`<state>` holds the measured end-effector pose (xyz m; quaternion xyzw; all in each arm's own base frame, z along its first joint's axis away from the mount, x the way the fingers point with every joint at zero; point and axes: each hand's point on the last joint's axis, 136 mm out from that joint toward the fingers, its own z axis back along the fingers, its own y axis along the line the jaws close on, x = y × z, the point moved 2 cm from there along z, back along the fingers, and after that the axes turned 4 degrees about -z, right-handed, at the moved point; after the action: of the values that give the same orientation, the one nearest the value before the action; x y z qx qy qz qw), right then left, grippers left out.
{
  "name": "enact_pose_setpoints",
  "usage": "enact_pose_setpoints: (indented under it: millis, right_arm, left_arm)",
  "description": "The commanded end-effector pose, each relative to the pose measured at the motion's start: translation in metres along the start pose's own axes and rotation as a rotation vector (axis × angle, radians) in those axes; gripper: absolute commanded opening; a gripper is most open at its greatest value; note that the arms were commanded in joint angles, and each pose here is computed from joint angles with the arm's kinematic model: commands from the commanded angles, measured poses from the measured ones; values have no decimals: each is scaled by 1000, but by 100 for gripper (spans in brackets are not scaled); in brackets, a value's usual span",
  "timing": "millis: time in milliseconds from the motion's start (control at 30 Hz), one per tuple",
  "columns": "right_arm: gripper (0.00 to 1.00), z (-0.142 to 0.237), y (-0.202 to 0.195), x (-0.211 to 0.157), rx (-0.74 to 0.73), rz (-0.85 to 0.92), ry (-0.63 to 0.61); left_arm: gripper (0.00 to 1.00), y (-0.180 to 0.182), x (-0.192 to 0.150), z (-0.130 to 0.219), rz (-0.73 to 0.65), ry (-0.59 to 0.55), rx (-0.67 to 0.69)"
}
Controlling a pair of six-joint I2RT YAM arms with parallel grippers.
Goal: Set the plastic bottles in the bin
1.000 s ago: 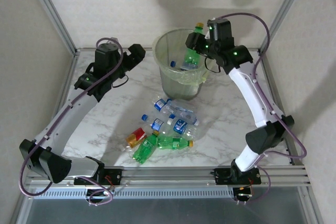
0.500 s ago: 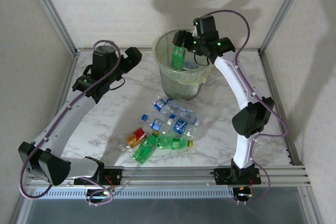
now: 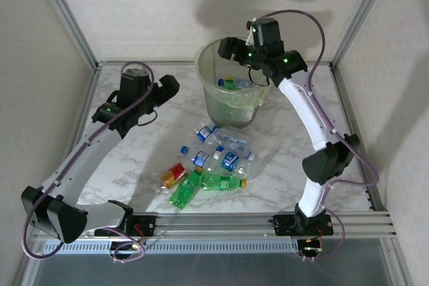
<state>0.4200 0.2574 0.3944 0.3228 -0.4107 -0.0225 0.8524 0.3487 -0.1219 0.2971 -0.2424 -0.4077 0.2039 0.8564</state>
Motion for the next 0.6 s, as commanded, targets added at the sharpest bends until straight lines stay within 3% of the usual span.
enact_pose_setpoints:
  millis: [0,200,400,567]
  right_arm:
    - [83,34,32,2,99,80,-59]
    - [84,65,38,-21,117,134,-67]
    - [84,92,11,-47,64,113,-65]
    - [87,102,-9,-66,41,61,-73]
  left_arm:
    - [91,18,-19,12,-29,36,69]
    - [89,40,-64,21,-64,141,158]
    - [86,66,-133,24,-109,334,257]
    - [86,63,-175,32,-222,442,283]
